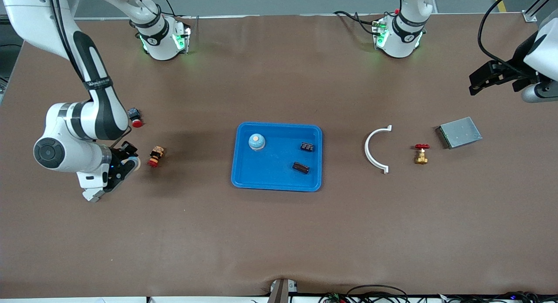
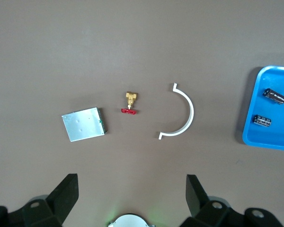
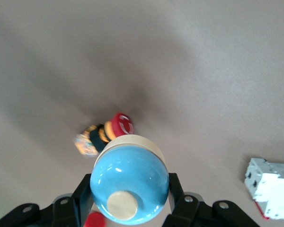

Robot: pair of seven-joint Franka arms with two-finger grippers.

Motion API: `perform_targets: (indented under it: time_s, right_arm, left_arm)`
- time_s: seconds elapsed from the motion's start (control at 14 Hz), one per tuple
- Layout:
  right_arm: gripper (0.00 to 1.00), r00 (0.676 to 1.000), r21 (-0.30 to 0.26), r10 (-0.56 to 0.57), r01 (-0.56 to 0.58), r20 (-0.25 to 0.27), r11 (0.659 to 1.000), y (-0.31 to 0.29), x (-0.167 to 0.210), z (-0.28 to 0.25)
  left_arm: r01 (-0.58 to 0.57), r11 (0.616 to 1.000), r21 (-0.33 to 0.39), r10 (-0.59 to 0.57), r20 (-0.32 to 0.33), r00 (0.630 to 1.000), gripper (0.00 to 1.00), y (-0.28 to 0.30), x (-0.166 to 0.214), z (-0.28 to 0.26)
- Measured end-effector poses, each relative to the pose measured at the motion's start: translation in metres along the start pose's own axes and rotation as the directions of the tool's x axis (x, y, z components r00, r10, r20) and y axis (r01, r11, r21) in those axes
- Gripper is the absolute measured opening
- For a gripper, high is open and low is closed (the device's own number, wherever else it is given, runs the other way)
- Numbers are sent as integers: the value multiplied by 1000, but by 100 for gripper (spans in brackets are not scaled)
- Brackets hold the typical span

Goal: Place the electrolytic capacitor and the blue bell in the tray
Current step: 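Carry the blue bell into the tray and open the right gripper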

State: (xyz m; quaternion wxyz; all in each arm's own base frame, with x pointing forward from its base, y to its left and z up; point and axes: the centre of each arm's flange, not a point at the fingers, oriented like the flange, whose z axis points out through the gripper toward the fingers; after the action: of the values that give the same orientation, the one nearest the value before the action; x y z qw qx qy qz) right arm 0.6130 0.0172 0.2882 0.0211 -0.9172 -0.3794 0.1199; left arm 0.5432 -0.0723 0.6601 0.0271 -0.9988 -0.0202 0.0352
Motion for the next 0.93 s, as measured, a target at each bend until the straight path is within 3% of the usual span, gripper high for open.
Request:
perform_targets:
  time_s: [0.21, 0.43, 0.93]
  right_arm:
    - [67, 995, -14, 103, -102, 8, 995, -43, 25, -24]
    - [67, 980, -24, 198, -198, 0, 980, -86, 52, -35]
    - [67, 918, 1, 395, -395, -20, 919, -194, 112, -39]
  left_arm:
    - [-28, 1000, 6, 28, 20, 999, 100, 15, -1, 12]
    - [-18, 1000, 6, 18, -11, 1000, 100, 10, -7, 18]
    - [-10, 1000, 10, 10, -6, 1000, 100, 4, -11, 34]
